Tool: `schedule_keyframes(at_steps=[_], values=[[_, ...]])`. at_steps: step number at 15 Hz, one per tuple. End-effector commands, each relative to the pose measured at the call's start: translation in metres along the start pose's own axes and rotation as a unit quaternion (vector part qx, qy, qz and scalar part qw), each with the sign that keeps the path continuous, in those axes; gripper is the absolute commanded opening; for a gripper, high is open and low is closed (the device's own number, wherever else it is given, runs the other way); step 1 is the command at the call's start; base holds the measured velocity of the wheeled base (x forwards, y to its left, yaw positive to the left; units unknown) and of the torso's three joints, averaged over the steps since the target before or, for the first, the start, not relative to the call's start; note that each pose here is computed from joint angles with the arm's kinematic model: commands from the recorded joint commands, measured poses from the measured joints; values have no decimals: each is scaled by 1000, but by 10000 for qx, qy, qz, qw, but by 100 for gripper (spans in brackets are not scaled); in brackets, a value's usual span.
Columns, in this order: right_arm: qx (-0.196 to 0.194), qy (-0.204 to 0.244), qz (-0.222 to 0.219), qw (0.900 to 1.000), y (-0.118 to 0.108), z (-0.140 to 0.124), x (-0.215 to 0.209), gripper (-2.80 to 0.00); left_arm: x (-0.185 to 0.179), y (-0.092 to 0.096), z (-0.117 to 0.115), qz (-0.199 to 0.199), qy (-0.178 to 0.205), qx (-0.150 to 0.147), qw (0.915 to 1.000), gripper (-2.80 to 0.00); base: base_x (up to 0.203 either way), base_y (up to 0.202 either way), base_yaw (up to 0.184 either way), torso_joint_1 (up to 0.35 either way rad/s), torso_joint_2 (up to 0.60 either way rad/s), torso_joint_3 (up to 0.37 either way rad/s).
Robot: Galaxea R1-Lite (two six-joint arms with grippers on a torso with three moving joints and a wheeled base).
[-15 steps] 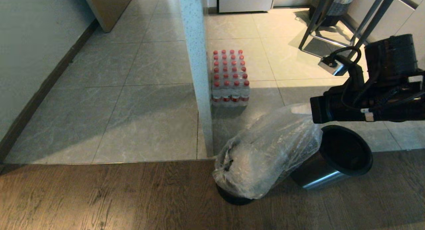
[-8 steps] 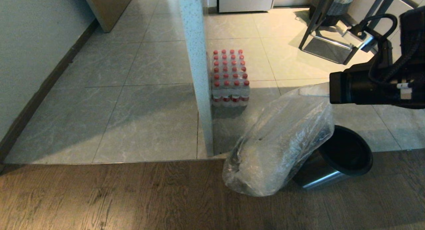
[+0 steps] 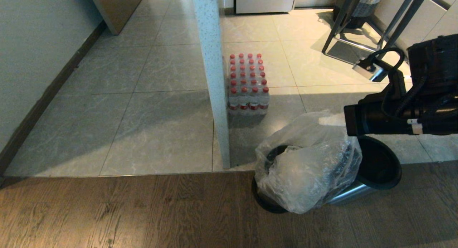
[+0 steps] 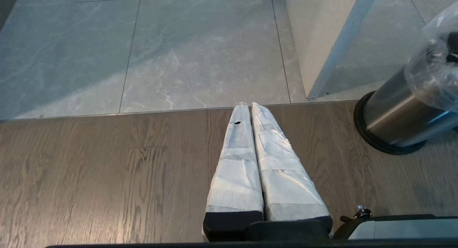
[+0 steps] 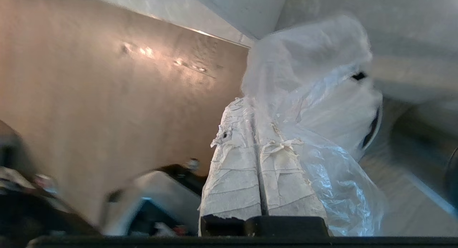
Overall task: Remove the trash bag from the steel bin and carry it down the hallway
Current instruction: Pick up the trash bag
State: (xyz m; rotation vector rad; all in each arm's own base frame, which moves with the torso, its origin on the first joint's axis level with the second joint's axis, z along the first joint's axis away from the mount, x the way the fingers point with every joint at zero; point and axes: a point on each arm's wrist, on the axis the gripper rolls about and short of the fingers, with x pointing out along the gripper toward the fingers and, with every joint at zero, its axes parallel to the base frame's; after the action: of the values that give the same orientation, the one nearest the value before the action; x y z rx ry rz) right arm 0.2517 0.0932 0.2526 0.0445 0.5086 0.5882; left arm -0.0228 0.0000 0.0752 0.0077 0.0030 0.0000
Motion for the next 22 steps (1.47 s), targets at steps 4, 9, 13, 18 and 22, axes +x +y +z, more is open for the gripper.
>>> schedule_keyframes(at_steps=[4,9,13,18,22], values=[[-202,743,8,9970,-11,-34,37,-280,0,0,0,0,0,0,10000,-280,0,0,0,0,0,0],[-271,1303,132,9910,-13,-57,62,-280,0,0,0,0,0,0,10000,-280,0,0,0,0,0,0],[-540,1500,142,9871,-18,-70,77,0,0,0,0,0,0,0,10000,-280,0,0,0,0,0,0],[-647,1606,137,9848,-23,-78,92,0,0,0,0,0,0,0,10000,-280,0,0,0,0,0,0],[-928,1609,-79,9826,-29,-85,111,0,0,0,0,0,0,0,10000,-280,0,0,0,0,0,0]])
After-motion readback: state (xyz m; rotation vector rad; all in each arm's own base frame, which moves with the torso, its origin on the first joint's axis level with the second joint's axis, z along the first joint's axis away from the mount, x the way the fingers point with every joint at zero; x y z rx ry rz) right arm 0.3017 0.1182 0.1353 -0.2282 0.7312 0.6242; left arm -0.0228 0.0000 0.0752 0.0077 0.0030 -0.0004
